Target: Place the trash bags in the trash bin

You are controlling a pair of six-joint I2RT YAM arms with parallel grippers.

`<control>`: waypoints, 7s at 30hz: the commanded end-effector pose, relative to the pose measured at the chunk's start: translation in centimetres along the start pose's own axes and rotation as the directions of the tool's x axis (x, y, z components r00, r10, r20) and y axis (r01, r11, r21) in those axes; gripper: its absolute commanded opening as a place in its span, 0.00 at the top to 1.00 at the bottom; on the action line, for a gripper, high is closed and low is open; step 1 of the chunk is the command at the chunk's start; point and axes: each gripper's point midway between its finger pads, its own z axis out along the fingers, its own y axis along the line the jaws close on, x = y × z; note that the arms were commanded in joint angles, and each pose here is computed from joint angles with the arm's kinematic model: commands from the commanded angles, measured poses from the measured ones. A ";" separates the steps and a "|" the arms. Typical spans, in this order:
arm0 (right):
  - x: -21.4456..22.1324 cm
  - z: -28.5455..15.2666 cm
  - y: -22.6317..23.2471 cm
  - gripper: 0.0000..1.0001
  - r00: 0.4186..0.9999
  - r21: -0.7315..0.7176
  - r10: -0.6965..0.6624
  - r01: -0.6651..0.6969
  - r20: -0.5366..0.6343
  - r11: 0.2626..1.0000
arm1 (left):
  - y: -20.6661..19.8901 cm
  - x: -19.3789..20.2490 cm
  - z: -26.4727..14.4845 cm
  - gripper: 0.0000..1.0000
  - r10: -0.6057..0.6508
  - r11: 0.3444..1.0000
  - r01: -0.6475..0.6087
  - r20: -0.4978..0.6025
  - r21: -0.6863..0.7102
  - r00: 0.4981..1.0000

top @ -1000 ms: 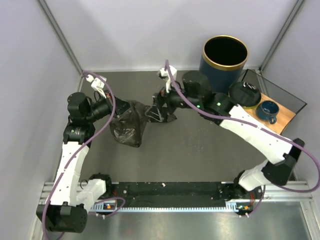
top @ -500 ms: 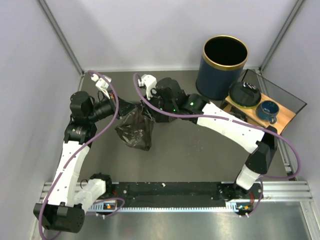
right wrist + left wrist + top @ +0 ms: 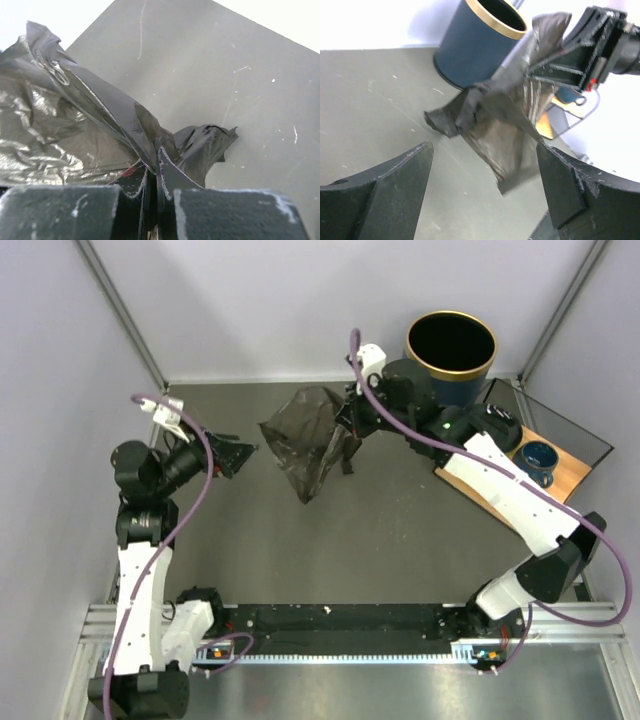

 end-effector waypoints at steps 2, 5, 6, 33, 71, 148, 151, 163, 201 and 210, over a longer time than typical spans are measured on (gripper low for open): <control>-2.0 -2.7 -0.6 1.00 0.995 0.027 0.060 -0.062 0.084 0.998 | -3.7 1.0 -1.8 0.08 -0.076 0.982 0.060 0.084 0.180 0.994; -2.3 -2.8 -0.7 1.00 0.993 0.034 0.062 -0.065 0.102 0.997 | -4.4 2.4 -1.6 0.03 -0.124 0.961 0.107 0.054 0.257 0.991; -2.4 -2.7 -0.8 1.00 0.992 0.033 0.060 -0.064 0.107 0.997 | -4.8 3.0 -1.3 0.01 -0.142 0.953 0.128 0.033 0.276 0.989; 2.7 -6.6 1.1 0.01 0.998 -0.160 -0.056 0.053 -0.014 0.986 | -3.0 5.2 2.3 1.00 0.085 0.967 -0.053 -0.122 0.248 0.989; -0.7 -3.0 6.3 1.00 0.968 -0.297 -0.244 0.218 -0.054 0.930 | -3.0 10.0 2.0 0.23 0.205 0.944 -0.129 -0.234 0.302 0.950; 20.4 -1.3 -1.4 1.00 0.871 -0.302 -0.354 0.255 -0.340 0.918 | 4.7 26.2 -1.6 1.00 0.610 0.791 -0.356 -0.670 0.497 0.423; 22.3 -2.7 0.2 1.00 0.854 -0.370 -0.296 0.133 -0.428 0.919 | 3.5 26.6 -2.8 1.00 0.637 0.770 -0.320 -0.644 0.552 0.423; -10.7 -9.6 -1.1 1.00 0.967 -0.276 0.045 0.027 0.252 0.961 | -0.5 -7.7 4.1 1.00 0.385 0.918 -0.386 0.023 0.094 0.922; 23.3 -4.9 0.5 1.00 0.751 -0.342 -0.081 -0.199 -0.655 0.919 | 1.2 20.7 -2.0 1.00 -0.068 0.974 0.220 -0.853 0.055 0.517; -15.4 -14.6 2.7 1.00 0.956 -0.420 -0.001 0.130 0.294 0.898 | -11.7 -15.9 -1.9 1.00 0.367 0.874 -0.413 0.211 0.254 0.906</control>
